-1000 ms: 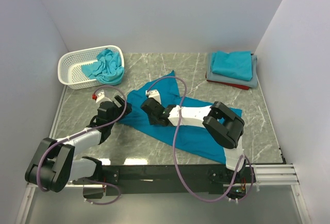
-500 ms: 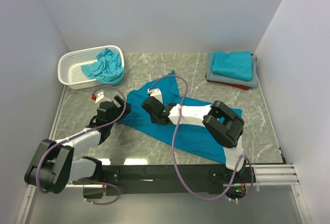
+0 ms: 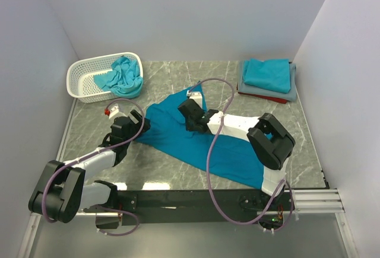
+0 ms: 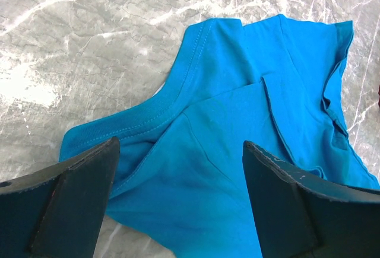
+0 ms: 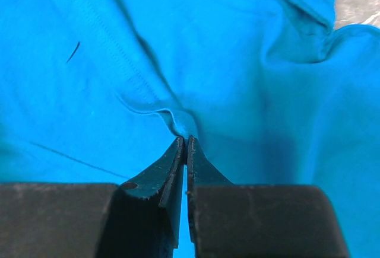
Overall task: Fold and stack the t-shirts
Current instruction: Fold the tshirt
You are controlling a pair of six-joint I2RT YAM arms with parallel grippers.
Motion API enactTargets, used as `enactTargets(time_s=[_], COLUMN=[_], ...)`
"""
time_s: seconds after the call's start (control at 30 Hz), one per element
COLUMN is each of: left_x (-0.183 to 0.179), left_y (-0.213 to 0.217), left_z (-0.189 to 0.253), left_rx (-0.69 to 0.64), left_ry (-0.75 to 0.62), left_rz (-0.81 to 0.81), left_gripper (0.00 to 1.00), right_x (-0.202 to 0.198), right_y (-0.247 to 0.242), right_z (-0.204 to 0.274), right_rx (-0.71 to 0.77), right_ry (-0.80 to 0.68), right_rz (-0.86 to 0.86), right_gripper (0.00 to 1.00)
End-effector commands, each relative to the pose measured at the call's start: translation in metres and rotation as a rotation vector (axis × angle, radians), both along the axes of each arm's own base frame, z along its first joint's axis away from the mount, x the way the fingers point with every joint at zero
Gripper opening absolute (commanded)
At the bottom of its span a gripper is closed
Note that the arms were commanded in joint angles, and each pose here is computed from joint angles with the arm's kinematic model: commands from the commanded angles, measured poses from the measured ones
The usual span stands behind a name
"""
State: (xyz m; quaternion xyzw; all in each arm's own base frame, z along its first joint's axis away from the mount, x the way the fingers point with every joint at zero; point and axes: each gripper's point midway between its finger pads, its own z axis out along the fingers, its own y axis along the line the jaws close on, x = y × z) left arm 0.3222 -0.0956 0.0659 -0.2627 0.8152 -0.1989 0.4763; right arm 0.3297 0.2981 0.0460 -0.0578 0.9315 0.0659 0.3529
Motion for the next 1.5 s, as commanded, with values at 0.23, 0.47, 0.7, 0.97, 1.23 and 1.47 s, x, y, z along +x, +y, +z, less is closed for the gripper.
enactTargets(time_s=[0.23,0.47,0.7,0.97,1.23,1.47], left_x=[0.0,-0.001,-0.001,0.001,0.002,0.011], left_y=[0.005,0.006,0.008,0.015,-0.025,-0.092], left_z=[0.003,0.002,0.005,0.02,0.064,0.067], left_rx=[0.014,0.018,0.022,0.06,0.103,0.016], left_ry=[-0.007,-0.004,-0.008,-0.03,-0.139,-0.179], left_rz=[0.014,0.019,0.025,0.056,-0.031,-0.249], left_gripper=[0.9,0.9,0.9,0.9,0.9,0.89], right_x=[0.011,0.009,0.007,0.013,0.005,-0.025], right_y=[-0.02,-0.024,-0.028,-0.037,-0.069,-0.106], right_z=[-0.006,-0.016,-0.02,-0.001,0.049,0.047], right_rx=[0.041,0.036,0.031,0.015,0.0,0.062], right_ry=[0.044,0.089,0.107,0.062,-0.044,-0.024], right_rz=[-0.118,-0.151,-0.169,-0.189,-0.23,-0.276], right_gripper=[0.08,0.08,0.08,0.29,0.48,0.56])
